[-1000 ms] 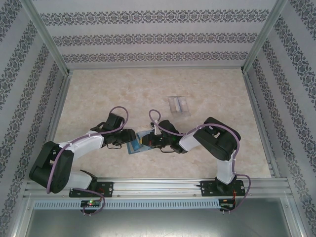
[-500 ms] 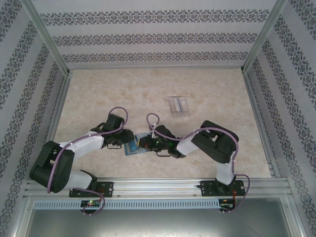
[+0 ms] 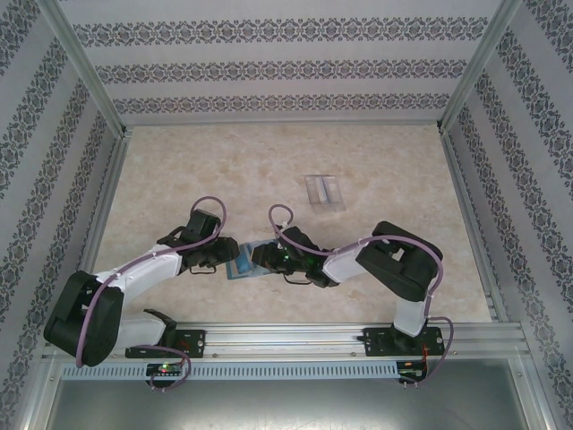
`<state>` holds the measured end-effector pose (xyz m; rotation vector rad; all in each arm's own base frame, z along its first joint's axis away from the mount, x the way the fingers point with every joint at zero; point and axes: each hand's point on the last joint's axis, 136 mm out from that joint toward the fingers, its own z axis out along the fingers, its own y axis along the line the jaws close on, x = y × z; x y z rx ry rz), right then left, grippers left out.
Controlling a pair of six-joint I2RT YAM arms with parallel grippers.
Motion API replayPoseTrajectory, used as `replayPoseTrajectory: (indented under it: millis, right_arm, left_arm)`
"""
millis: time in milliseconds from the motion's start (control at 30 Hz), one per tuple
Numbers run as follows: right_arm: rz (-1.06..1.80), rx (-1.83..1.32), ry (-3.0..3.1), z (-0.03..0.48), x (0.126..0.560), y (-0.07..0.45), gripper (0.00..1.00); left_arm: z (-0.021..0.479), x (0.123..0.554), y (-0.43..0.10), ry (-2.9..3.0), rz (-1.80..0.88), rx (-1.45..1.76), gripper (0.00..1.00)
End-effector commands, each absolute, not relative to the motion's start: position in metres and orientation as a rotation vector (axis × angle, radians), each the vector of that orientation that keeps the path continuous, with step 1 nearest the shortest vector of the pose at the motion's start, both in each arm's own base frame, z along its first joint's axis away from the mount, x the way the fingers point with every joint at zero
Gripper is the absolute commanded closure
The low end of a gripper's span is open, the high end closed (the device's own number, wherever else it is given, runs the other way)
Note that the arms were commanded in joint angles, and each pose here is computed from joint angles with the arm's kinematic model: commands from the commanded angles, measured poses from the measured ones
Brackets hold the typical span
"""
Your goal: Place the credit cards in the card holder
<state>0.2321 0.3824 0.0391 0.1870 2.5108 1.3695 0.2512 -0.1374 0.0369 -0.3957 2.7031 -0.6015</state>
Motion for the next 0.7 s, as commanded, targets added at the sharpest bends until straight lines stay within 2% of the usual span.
replayPoseTrajectory:
  millis: [0,167,400,667]
  right_arm:
    - [1.273,0.153,2.542,0.036,0.230,0.376,0.72]
    - [1.284,0.148,2.566,0.031,0.227,0.379,0.82]
    - [1.313,0.119,2.597,0.028,0.223,0.393,0.82]
    - [1.314,0.072,2.628,0.028,0.219,0.402,0.92]
  left_arm:
    - [0.028,0.244,-0.131,2.730,-0.580,-0.405,0.56]
    - [0.026,0.243,-0.139,2.734,-0.637,-0.402,0.56]
    - [0.023,0.240,-0.145,2.738,-0.697,-0.405,0.57]
    - [0.023,0.242,-0.150,2.730,-0.743,-0.416,0.57]
